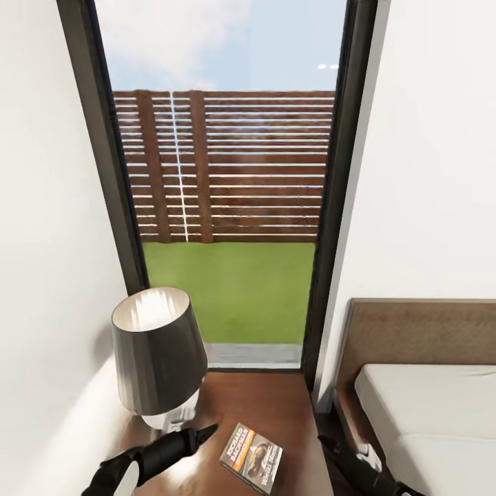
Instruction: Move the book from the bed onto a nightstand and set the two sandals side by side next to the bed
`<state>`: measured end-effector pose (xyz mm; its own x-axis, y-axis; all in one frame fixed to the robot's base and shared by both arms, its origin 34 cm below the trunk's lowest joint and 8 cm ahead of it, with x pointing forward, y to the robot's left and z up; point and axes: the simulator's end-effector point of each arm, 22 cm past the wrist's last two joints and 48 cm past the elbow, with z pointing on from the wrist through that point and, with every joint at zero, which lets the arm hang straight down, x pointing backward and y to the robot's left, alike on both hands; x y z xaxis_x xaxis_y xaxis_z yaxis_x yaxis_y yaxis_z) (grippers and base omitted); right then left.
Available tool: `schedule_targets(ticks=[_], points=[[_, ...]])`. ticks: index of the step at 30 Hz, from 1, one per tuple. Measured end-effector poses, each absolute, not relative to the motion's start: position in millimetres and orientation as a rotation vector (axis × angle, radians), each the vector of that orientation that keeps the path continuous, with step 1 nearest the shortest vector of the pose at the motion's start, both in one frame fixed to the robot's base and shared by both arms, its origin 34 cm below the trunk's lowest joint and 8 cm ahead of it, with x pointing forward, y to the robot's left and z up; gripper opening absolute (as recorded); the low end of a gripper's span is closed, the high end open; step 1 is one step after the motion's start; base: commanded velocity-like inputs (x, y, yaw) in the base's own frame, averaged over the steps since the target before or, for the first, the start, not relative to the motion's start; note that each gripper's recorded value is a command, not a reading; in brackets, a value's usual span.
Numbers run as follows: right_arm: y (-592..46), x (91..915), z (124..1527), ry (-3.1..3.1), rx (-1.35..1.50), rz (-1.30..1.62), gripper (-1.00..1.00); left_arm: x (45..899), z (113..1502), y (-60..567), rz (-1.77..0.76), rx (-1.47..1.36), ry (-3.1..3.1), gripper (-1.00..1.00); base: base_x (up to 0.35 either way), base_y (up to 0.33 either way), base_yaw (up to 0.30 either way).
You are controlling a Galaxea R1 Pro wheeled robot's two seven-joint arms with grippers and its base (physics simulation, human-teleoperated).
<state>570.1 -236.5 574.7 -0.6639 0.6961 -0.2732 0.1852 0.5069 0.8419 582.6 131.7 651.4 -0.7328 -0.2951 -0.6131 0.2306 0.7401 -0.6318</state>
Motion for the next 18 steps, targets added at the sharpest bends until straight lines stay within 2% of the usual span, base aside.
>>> schedule_targets(ticks=[5,12,18], points=[[-262,548,556,2.204,0.643,0.916,1.00,578,621,158,-0.763,-0.133,2.293,1.00,0.000,0.000,0.000],[-272,531,551,2.261,0.633,0.832,1.00,559,580,196,-0.550,-0.244,2.388,1.00,0.000,0.000,0.000],[-294,500,520,2.498,0.525,0.549,1.00,551,573,212,-0.459,-0.280,2.396,1.00,0.000,0.000,0.000]])
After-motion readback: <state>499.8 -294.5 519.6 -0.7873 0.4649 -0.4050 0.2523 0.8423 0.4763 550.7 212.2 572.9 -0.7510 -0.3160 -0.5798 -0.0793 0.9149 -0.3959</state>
